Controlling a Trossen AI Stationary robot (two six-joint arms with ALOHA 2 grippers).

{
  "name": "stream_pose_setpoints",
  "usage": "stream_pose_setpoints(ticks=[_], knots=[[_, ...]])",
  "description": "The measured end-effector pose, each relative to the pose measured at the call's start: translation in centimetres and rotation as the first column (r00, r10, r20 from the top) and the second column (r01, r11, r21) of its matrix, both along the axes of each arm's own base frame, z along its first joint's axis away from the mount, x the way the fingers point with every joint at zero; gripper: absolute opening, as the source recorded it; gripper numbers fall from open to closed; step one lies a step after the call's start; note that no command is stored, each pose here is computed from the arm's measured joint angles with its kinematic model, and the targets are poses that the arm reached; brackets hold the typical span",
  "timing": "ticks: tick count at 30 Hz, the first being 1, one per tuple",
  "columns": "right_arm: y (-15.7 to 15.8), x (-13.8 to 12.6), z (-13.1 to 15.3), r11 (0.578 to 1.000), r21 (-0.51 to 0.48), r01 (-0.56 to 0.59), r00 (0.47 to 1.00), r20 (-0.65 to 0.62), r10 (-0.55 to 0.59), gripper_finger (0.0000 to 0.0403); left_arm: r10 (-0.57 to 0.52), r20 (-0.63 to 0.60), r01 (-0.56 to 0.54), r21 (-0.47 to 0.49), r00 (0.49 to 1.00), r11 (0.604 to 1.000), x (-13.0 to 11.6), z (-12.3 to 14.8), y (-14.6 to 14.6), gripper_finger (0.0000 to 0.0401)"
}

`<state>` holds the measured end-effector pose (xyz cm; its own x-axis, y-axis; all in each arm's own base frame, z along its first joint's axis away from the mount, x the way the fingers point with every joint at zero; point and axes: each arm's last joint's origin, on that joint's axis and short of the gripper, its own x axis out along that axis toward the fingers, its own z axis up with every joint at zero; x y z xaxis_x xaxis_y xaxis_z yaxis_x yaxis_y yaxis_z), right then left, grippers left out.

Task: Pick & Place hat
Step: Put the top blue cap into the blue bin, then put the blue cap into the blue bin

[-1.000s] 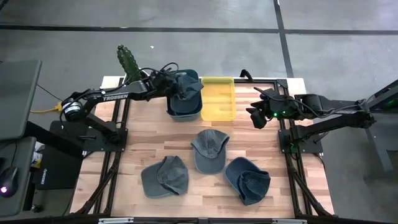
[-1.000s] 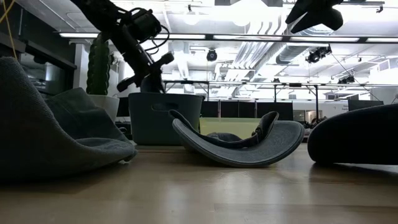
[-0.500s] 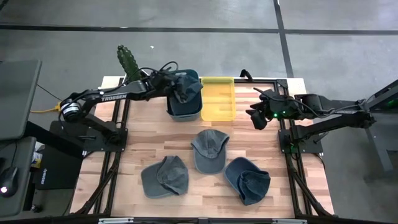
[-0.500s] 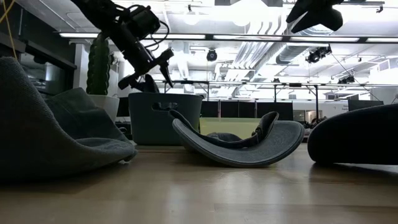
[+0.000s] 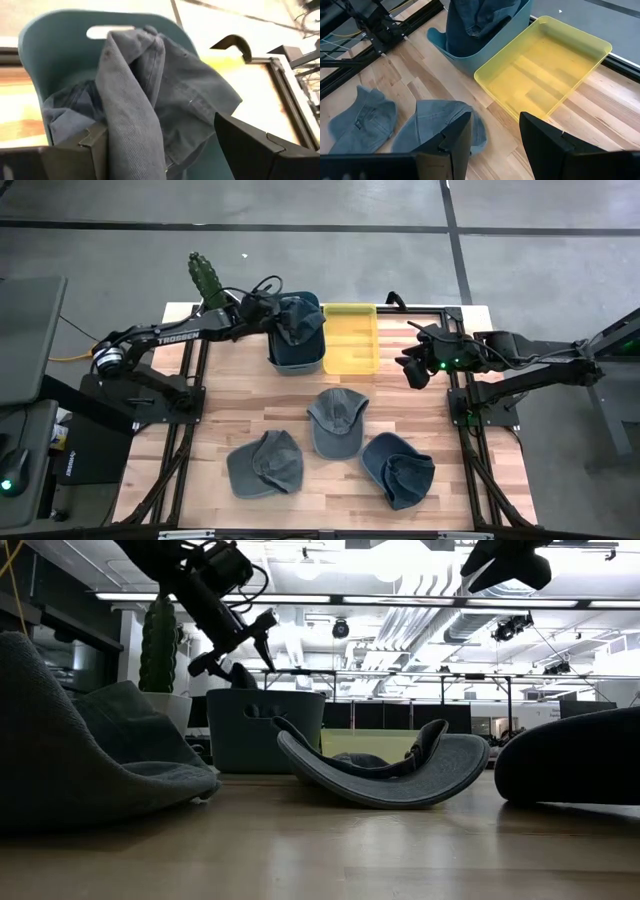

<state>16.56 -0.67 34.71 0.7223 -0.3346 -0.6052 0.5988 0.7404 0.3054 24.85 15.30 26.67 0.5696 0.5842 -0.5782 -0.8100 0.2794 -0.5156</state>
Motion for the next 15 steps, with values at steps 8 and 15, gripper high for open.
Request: stream_pose_setpoints(ticks=[8,15], knots=[[0.1,0.0,0.0,1.0,0.016,-0.018,1.0,0.0,0.018,0.0161,0.027,0.039,-0.029,0.044,0.999,0.999,-0.9,1.5,-0.4,0.0287],[0.1,0.0,0.0,1.0,0.014,-0.017,1.0,0.0,0.017,0.0161,0.051,0.094,-0.059,0.092,0.994,0.994,-1.8,3.1,-0.8,0.0287]])
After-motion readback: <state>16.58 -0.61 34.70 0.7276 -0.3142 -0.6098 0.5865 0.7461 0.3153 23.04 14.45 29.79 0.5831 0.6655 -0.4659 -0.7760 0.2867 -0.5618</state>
